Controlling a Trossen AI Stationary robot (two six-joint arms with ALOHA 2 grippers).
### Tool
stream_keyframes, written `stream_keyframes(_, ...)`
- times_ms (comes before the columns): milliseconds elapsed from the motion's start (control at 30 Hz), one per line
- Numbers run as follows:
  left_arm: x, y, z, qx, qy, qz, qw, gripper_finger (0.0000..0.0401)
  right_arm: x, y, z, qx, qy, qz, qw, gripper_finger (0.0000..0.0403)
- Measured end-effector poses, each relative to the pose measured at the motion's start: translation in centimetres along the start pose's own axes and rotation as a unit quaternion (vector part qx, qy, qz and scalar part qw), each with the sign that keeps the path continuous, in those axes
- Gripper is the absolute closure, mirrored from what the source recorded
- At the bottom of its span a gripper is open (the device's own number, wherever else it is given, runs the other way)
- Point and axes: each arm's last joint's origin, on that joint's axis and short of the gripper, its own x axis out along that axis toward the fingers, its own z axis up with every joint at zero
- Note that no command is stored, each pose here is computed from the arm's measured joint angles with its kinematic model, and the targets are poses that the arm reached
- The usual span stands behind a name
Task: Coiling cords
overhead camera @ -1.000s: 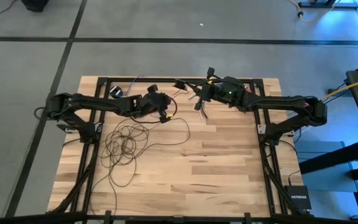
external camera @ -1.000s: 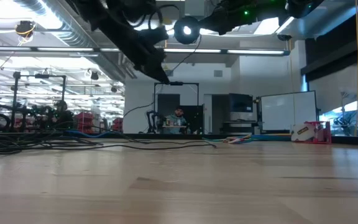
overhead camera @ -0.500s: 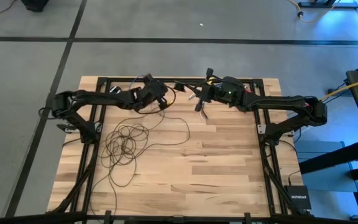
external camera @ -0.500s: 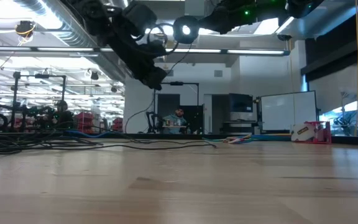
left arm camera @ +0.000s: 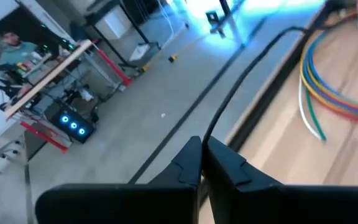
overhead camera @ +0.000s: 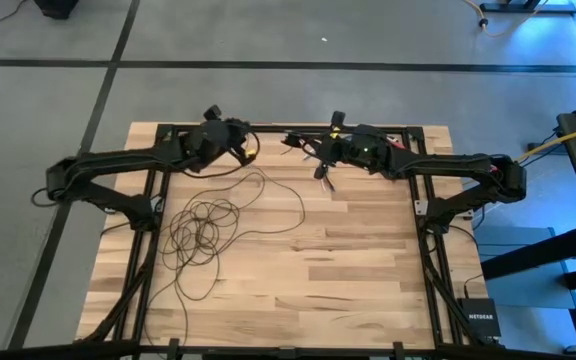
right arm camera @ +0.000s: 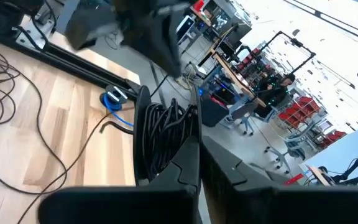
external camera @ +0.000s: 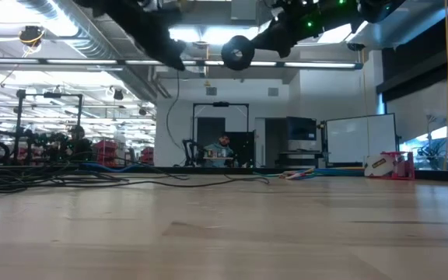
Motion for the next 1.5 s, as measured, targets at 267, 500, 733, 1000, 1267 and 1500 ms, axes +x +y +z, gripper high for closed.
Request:
stream_keyframes(267,-2.3,0.3,1.4,-0.036,-0.068,-0.052,0.996,0.0395,0.0,0.0,0.0,-0.002,0.001,0.0,1.0,0.0393)
stream_keyframes(500,-3.5,-2.2,2.9,-0.037,-0.141,-0.133,0.98,0.0398,0.1,0.0,-0.1,-0.001,0.009,-0.014,1.0,0.0393)
stream_keyframes(733,-4.4,-4.5,3.5,-0.037,-0.171,-0.165,0.971,0.0398,0.9,0.0,-0.4,0.003,0.021,-0.058,0.998,0.0393)
stream_keyframes(1000,-2.7,-7.4,4.0,-0.032,-0.209,-0.164,0.964,0.0393,2.0,0.6,-0.8,0.005,0.003,-0.055,0.998,0.0393)
stream_keyframes(1267,-0.4,-10.1,3.4,-0.012,-0.222,-0.155,0.963,0.0398,2.0,0.7,-0.6,0.022,-0.022,-0.04,0.999,0.0393)
stream_keyframes(1500,1.8,-11.6,2.3,0.009,-0.209,-0.145,0.967,0.0393,2.0,0.7,-0.4,0.042,-0.043,-0.026,0.998,0.0393)
